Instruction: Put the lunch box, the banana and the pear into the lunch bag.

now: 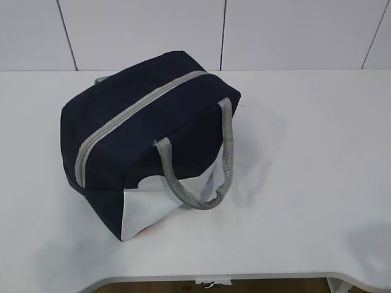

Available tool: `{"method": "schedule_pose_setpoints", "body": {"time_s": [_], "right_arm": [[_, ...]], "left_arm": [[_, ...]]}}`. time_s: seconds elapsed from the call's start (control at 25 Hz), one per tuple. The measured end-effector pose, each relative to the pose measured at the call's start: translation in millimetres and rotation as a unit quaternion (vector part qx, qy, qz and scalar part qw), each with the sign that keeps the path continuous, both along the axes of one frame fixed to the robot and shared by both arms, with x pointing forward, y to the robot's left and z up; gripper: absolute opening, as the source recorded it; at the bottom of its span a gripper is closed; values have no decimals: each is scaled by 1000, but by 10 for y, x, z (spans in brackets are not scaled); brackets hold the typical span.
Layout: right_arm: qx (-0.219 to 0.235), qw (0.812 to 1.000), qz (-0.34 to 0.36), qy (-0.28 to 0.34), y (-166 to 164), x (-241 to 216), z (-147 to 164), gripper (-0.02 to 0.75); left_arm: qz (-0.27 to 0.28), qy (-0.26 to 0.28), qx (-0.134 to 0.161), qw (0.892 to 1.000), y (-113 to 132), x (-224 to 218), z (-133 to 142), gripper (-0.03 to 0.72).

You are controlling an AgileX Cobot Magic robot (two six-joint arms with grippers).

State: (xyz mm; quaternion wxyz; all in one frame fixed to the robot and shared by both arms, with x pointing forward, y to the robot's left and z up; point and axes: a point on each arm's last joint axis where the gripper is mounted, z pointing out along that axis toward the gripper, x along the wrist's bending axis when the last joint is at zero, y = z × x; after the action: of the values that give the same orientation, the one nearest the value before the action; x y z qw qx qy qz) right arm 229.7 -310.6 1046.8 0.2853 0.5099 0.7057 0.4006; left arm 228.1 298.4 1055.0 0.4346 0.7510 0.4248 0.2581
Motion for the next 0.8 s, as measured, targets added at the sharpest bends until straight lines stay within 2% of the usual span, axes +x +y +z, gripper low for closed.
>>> {"method": "schedule_pose_setpoints", "body": {"time_s": [0.08,0.12,0.16,0.24,0.32,0.36,0.4,0.52,0.8], "right_arm": [[0,1000,-12,-1,3,-1,0,354],[0,1000,-24,-1,5,-3,0,354],[0,999,-45,-2,10,-7,1,354],[0,996,-94,-2,19,-15,1,354],[0,991,-136,-2,28,-22,1,354],[0,987,-160,-2,34,-26,2,354],[0,984,-176,-3,36,-27,3,354],[0,978,-210,-3,45,-32,3,354],[0,975,-222,-3,48,-33,3,354]], "left_arm": [[1,0,0,1000,0,0,0,307],[20,0,0,1000,-4,1,0,307],[27,0,0,1000,-6,1,0,307],[77,0,-1,997,-18,3,0,307],[77,0,-1,997,-18,3,0,307],[128,0,-1,992,-30,7,0,307],[155,0,-2,988,-35,10,1,307],[188,0,-2,982,-41,14,1,307],[205,0,-3,979,-48,16,2,307]]}}
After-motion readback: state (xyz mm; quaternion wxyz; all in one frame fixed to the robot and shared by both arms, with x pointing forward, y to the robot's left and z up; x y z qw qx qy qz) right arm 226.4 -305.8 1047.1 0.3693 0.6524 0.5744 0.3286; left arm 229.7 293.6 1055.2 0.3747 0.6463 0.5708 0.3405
